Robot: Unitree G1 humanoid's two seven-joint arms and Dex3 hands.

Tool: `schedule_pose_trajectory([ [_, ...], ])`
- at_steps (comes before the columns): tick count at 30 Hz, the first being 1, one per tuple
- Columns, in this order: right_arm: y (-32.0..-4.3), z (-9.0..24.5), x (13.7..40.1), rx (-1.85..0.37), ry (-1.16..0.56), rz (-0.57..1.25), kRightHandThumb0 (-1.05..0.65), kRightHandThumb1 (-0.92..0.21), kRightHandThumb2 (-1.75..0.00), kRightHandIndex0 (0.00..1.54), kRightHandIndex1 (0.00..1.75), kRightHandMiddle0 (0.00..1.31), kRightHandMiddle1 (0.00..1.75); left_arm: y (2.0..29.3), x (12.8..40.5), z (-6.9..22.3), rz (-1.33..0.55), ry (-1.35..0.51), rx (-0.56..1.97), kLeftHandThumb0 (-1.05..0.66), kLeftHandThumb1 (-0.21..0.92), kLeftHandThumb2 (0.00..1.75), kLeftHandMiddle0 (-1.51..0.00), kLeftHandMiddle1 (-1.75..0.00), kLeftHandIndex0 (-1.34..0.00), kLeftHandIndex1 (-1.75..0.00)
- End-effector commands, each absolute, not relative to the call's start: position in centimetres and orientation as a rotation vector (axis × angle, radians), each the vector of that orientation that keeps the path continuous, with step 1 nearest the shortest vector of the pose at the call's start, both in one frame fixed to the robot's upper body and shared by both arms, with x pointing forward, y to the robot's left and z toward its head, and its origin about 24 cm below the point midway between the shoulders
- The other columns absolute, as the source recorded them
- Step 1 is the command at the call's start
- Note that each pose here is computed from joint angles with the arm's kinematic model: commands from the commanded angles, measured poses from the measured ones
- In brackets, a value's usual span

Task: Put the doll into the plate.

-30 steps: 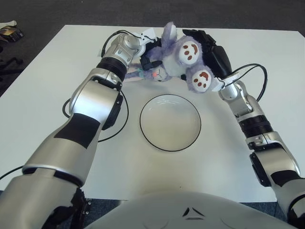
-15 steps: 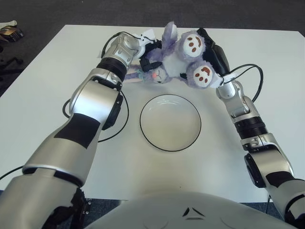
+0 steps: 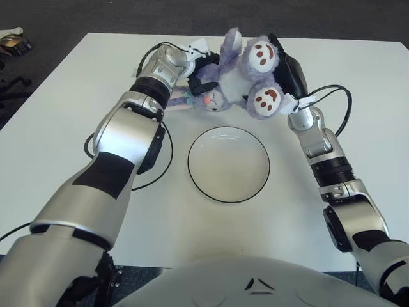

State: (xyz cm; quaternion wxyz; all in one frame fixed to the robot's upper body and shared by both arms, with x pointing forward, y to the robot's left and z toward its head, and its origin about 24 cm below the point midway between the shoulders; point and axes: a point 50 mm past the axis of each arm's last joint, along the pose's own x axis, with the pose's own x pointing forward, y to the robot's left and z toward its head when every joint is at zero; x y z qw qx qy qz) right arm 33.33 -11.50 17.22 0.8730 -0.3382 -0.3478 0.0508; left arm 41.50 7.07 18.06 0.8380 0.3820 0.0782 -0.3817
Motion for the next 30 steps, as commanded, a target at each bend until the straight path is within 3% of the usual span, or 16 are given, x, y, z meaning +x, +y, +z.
schedule_pose_trajectory([
  [1, -11.9, 17.2, 33.4, -0.682, -0.742, 0.07, 0.0, -0.06, -1.57, 0.82, 1.64, 0.6, 1.75, 6.9, 41.4, 18.1, -0.816, 0.159, 0.81, 0.0, -0.01, 1.67, -0.88, -1.67, -0.63, -1.75],
  [12, -12.4, 16.9, 33.8, -0.631, -0.696, 0.032, 0.0, 0.04, -1.68, 0.92, 1.62, 0.65, 1.75, 7.0, 41.3, 18.1, -0.857, 0.176, 0.755, 0.0, -0.02, 1.69, -0.87, -1.7, -0.63, -1.75],
  [16, -12.4, 16.8, 33.9, -0.581, -0.659, 0.032, 0.0, 0.04, -1.69, 0.92, 1.64, 0.65, 1.75, 7.1, 41.3, 18.2, -0.861, 0.154, 0.712, 0.0, 0.0, 1.57, -0.97, -1.41, -0.64, -1.75],
  [18, -12.5, 16.8, 34.0, -0.57, -0.65, 0.026, 0.0, 0.04, -1.69, 0.91, 1.65, 0.64, 1.75, 7.1, 41.3, 18.2, -0.86, 0.14, 0.694, 0.0, 0.01, 1.56, -0.96, -1.43, -0.63, -1.75],
  [24, -12.6, 16.7, 34.1, -0.527, -0.608, 0.032, 0.0, 0.03, -1.68, 0.91, 1.63, 0.64, 1.75, 7.4, 41.3, 18.3, -0.872, 0.116, 0.638, 0.0, -0.04, 1.7, -0.91, -1.7, -0.67, -1.69],
  [30, -12.9, 16.3, 34.3, -0.449, -0.523, 0.056, 0.0, 0.02, -1.66, 0.91, 1.61, 0.63, 1.75, 8.4, 41.4, 19.1, -0.887, 0.119, 0.577, -0.01, -0.05, 1.68, -0.9, -1.74, -0.73, -1.58],
])
